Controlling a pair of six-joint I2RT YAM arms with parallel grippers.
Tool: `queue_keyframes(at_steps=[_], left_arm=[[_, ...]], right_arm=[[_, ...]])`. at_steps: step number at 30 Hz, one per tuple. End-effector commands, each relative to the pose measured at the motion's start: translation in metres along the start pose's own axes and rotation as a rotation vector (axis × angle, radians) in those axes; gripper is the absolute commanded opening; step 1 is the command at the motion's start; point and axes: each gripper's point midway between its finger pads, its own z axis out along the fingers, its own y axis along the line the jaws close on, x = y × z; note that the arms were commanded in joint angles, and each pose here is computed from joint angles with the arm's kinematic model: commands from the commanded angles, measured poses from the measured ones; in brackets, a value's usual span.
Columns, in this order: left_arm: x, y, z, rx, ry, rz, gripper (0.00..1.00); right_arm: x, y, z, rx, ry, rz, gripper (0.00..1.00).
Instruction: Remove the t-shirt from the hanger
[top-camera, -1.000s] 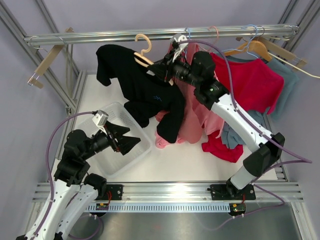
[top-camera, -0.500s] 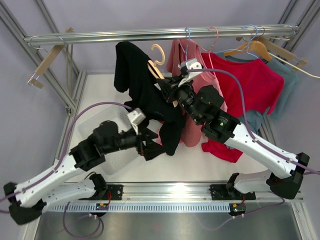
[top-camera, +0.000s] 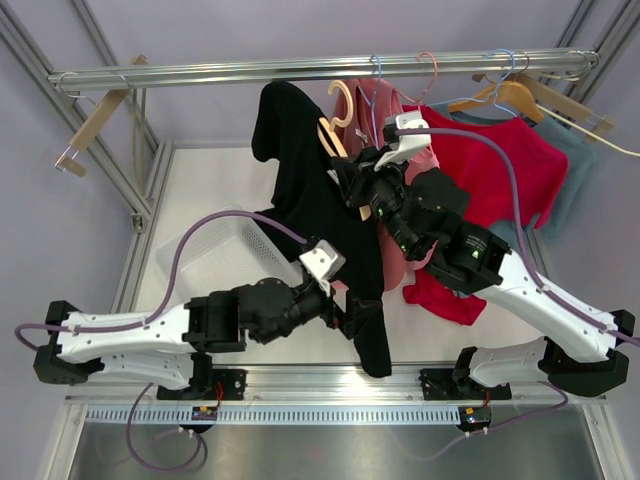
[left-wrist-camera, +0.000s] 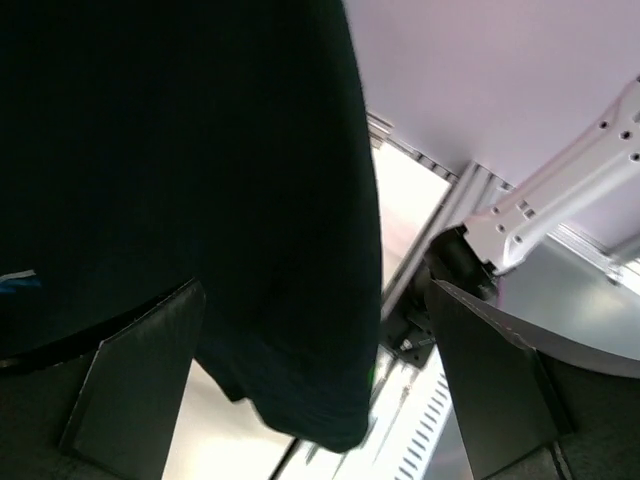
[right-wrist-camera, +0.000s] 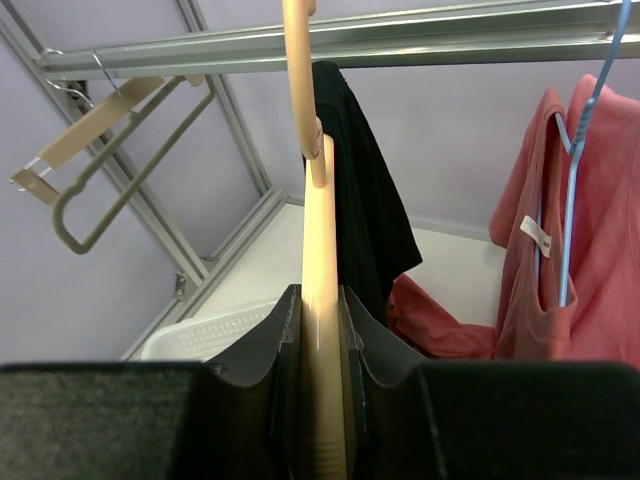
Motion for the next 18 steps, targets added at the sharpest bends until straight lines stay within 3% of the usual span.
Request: queue_keyframes(at_steps=[1, 3, 6, 7, 10, 11, 12, 18], left_arm=[[-0.042, 0.003, 0.004, -0.13, -0.158, 0.007, 0.99], [-0.044, 0.003, 0.005, -0.157, -0.17, 0.028, 0.98], [-0.043, -0.006, 0.009, -0.143, -0.177, 0.028, 0.86], [-0.042, -0.011, 0.009, -0.129, -0.173, 0.032, 0.63], [-0.04, -0.014, 0.006, -0.124, -0.172, 0.041, 0.26], [-0.038, -0.013, 0.005, -0.124, -0.17, 0.037, 0.09], [-0.036, -0.01, 0.003, -0.124, -0.171, 0.032, 0.01], [0.004, -0.026, -0.001, 0.006, -0.085, 0.048, 0.0]], right_arm=[[-0.085, 0.004, -0.032, -0.048, -0.208, 0.229, 0.0], [-0.086, 0.012, -0.037, -0.079, -0.211, 0.257, 0.0], [-0.086, 0.018, -0.037, -0.093, -0.202, 0.274, 0.0], [-0.087, 0.02, -0.036, -0.097, -0.201, 0.275, 0.0], [-0.089, 0.021, -0.037, -0.103, -0.207, 0.274, 0.0], [-0.091, 0.024, -0.037, -0.122, -0.213, 0.273, 0.0], [-0.093, 0.026, -0.038, -0.134, -0.217, 0.274, 0.0], [-0.126, 0.03, -0.039, -0.159, -0.316, 0.245, 0.0]])
